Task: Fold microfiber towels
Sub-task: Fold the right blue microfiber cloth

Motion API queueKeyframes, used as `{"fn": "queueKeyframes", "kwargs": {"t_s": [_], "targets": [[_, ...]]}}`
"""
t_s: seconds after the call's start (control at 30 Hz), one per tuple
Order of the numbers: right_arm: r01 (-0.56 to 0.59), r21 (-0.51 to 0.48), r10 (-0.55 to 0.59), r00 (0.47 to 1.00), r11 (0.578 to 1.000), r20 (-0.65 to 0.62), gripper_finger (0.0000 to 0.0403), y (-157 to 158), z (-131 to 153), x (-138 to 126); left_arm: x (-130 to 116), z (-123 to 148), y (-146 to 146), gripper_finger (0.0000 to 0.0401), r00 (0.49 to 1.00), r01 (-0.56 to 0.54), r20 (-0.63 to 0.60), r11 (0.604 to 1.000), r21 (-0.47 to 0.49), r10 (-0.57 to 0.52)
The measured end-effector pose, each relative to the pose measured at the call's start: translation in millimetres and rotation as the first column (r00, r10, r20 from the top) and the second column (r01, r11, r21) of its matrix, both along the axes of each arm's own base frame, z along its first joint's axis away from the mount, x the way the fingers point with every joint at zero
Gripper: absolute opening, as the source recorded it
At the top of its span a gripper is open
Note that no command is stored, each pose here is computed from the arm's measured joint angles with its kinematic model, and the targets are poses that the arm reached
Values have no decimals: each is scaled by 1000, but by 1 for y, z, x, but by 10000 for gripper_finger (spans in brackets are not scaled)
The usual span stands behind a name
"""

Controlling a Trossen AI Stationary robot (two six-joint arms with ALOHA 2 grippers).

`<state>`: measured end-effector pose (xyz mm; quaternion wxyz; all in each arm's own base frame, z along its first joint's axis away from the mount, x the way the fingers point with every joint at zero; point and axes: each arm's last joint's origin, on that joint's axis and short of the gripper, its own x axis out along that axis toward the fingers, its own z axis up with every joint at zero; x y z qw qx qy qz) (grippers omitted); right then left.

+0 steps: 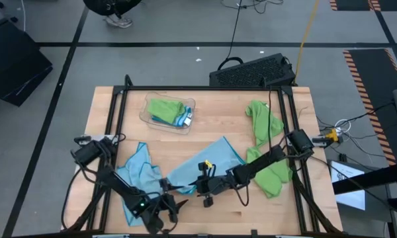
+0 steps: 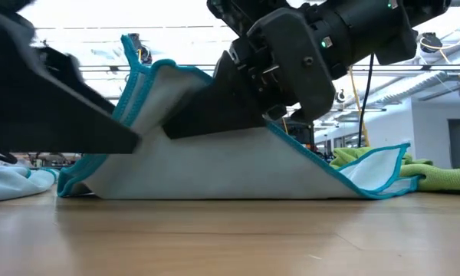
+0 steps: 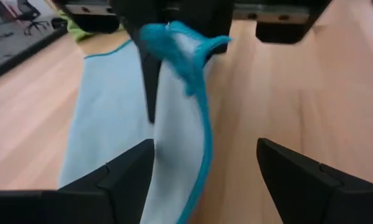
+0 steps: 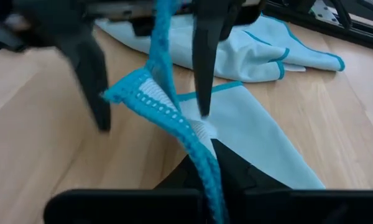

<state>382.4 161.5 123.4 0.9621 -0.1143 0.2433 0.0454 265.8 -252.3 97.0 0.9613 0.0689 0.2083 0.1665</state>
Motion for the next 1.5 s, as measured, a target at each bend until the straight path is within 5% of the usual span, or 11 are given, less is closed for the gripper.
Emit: {"fn": "queueKeyframes", "kwargs": {"t_s": [0.2,0.53,0.87,1.5], "targets": [[-3,1,3,1000,1000,-1,4,0,0,0,13,-4,11,239,995,-81,55,997,-6,81],[-69,0,69,997,998,-37,26,7,-2,-4,10,-7,10,13,999,-51,13,999,3,51],[-178,-247,187,982,952,10,166,27,17,-16,18,-11,15,7,989,76,-124,996,-41,-81],[-236,-244,235,971,941,-32,211,28,14,-18,27,-10,18,9,960,201,-185,978,-56,-208]]}}
